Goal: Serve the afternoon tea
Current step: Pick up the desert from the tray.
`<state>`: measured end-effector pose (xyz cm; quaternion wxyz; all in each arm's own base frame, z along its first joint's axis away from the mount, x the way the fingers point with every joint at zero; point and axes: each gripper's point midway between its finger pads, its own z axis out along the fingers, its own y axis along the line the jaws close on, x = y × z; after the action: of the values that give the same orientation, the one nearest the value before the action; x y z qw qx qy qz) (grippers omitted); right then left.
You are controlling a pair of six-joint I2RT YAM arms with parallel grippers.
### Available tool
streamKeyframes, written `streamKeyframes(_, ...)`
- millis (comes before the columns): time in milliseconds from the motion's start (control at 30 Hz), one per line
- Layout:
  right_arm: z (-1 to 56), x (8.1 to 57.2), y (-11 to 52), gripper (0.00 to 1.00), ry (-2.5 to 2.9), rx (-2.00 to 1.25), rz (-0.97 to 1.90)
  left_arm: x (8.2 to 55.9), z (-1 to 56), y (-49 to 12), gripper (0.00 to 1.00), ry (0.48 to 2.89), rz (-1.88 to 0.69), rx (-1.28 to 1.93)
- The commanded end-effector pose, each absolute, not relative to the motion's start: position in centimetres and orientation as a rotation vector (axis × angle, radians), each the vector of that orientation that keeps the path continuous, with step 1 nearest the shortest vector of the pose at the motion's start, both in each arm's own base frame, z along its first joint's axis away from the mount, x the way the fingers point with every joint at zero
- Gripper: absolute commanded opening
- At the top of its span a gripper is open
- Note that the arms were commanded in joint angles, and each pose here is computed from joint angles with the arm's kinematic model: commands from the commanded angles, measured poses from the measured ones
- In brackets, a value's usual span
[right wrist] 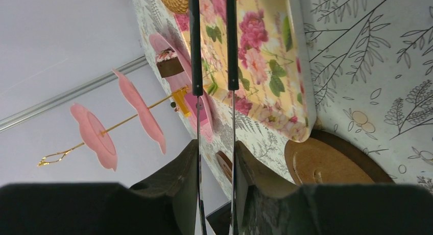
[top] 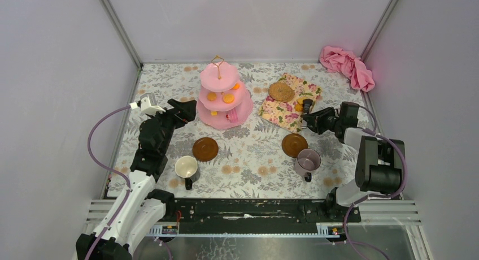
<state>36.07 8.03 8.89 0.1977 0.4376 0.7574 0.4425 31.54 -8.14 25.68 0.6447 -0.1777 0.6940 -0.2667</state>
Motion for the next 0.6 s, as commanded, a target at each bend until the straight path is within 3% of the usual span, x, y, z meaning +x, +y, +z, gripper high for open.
streamKeyframes(0,9.2,36.7,8.4,0.27,2.136,1.165,1.289,31.6,26.5,-8.1,1.0,1.544,-0.617,-0.394)
streamKeyframes(333,8.2,37.4,8.3,0.38,2.158,1.174,1.281,31.6,26.4,-8.1,1.0,1.545,-0.618,-0.394)
streamKeyframes(567,7.8,37.8,8.2,0.39,2.175,1.181,1.279,31.6,26.4,-8.1,1.0,1.547,-0.618,-0.393)
